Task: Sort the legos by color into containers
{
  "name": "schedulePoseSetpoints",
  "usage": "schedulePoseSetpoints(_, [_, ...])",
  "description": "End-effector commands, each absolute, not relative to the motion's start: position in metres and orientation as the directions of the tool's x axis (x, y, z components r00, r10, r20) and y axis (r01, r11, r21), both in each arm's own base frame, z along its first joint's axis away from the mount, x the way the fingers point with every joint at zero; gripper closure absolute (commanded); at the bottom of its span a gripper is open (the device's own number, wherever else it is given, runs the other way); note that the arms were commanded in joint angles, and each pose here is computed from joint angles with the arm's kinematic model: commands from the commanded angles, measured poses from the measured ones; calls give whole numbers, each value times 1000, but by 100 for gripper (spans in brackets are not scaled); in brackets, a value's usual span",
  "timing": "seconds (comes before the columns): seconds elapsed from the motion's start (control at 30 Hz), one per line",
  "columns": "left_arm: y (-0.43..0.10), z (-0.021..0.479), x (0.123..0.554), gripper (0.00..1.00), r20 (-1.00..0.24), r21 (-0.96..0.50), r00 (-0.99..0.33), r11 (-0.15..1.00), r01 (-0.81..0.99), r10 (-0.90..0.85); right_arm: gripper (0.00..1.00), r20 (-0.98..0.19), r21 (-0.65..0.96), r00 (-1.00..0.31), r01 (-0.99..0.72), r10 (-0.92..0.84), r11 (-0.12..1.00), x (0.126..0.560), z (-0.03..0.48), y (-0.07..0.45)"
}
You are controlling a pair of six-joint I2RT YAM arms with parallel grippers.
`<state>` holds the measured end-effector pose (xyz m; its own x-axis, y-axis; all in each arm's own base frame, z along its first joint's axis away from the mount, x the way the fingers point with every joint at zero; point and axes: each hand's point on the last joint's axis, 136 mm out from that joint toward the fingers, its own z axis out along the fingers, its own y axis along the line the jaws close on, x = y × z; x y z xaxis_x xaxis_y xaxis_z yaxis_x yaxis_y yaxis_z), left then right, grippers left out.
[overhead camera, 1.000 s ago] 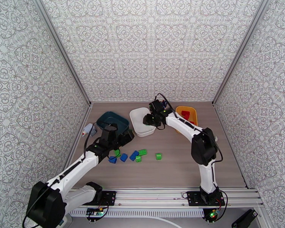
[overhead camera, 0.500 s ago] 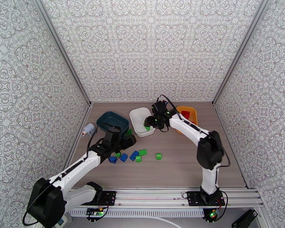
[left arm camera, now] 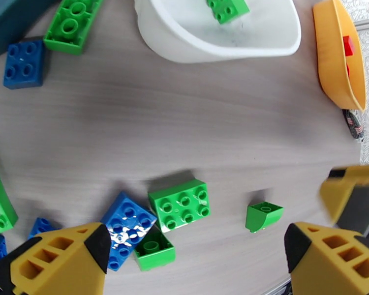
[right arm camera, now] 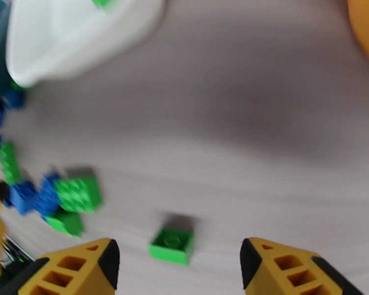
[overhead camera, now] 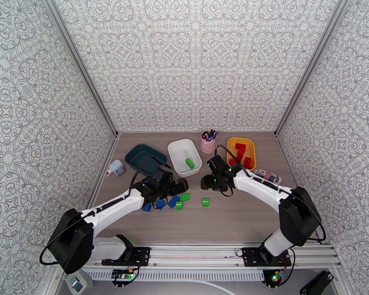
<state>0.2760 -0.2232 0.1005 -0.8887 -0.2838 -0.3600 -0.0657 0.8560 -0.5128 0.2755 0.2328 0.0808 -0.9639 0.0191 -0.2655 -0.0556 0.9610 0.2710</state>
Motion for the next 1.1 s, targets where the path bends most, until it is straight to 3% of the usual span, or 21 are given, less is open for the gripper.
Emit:
schedulePoseSetpoints(0.0, [-230,107,284,1,-379,-515,-873,854,-76,-307,31,-293,283,-955,-46,40,958,266,79,239])
schedulePoseSetpoints(0.27, [-230,106,281,1,-384,-498,-872,863,-81,-304,33,-265,258,-964,-75,-4,963,245,57,257])
schedulePoseSetpoints(0.67, [-209,106,276,1,-393,-487,-857,866,-113,-333,42,-249,160,-968,-71,-30,985,248,34,257])
schedulePoseSetpoints(0.93, [-191,102,272,1,-384,-490,-849,860,-145,-362,56,-241,147,-970,-83,-46,986,254,28,263])
schedulePoseSetpoints(1.07, [-186,99,271,1,-370,-508,-850,848,-154,-376,68,-256,138,-965,-87,-49,987,261,37,265])
